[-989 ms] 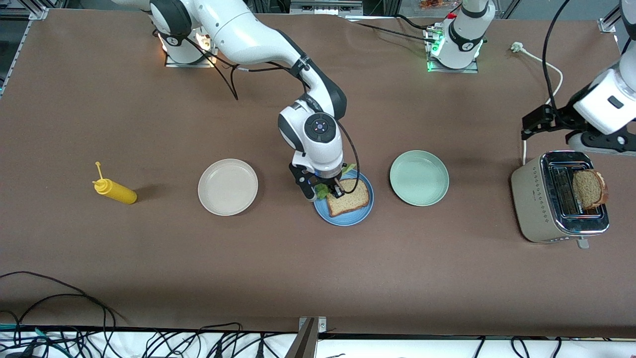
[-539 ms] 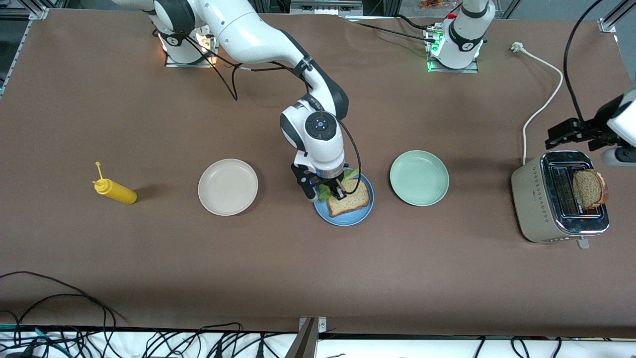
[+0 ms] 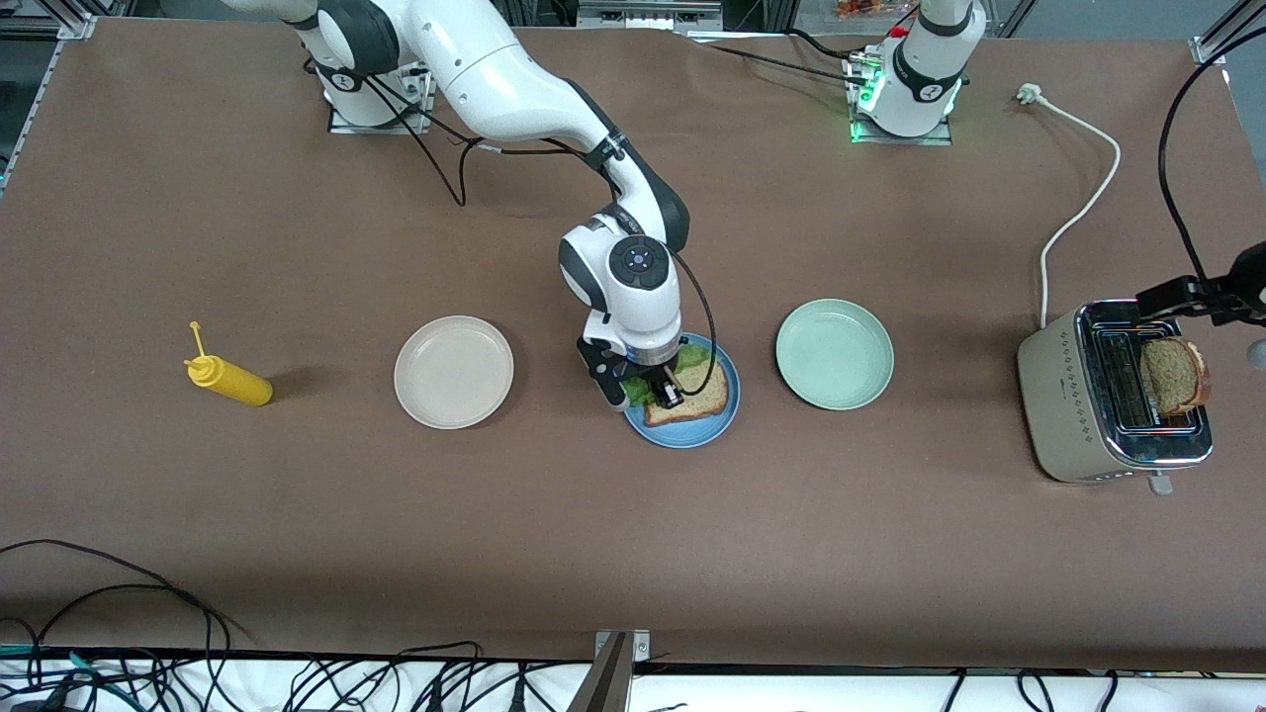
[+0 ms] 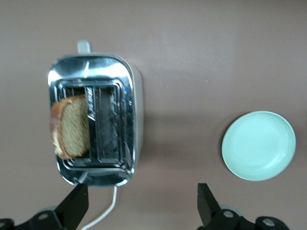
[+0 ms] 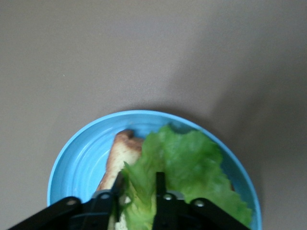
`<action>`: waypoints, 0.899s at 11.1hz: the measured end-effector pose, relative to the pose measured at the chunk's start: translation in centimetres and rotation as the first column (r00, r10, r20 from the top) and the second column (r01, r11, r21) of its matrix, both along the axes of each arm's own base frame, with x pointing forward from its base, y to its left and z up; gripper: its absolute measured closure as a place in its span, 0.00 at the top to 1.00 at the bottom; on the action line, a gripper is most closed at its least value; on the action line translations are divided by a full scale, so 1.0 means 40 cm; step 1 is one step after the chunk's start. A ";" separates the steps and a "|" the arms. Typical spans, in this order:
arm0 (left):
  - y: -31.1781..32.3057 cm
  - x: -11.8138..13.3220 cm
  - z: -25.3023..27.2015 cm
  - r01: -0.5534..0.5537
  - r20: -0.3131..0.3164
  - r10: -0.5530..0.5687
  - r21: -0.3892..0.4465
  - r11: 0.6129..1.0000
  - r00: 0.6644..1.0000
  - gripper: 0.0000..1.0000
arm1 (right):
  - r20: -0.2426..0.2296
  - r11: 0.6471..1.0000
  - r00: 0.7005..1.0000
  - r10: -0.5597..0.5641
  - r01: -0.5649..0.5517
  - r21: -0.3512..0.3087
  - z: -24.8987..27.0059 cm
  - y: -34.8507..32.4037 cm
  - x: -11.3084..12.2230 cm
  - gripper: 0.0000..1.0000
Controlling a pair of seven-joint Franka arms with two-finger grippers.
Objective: Make sandwich in blue plate with both arms
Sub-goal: 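Lower the lettuce onto the bread and open the right gripper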
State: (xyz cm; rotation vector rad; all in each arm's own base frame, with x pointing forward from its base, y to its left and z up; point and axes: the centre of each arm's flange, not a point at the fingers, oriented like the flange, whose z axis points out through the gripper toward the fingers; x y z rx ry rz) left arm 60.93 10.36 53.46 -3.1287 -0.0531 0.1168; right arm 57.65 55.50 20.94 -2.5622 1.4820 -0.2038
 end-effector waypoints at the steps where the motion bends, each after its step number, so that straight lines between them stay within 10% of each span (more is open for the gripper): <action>1: 0.024 0.007 -0.006 0.001 0.016 -0.001 0.006 1.000 1.000 1.00 | -0.004 1.000 1.000 0.003 -0.003 -0.006 -0.002 -0.001 -0.001 0.39; 6: 0.154 0.011 -0.087 0.000 -0.019 0.000 0.017 1.000 1.000 1.00 | -0.138 0.988 0.981 0.138 -0.146 -0.047 0.031 -0.099 0.057 1.00; 10: 0.177 0.019 -0.119 -0.006 -0.030 0.007 0.020 1.000 1.000 1.00 | -0.154 0.987 0.976 0.153 -0.159 -0.027 0.069 -0.110 0.069 1.00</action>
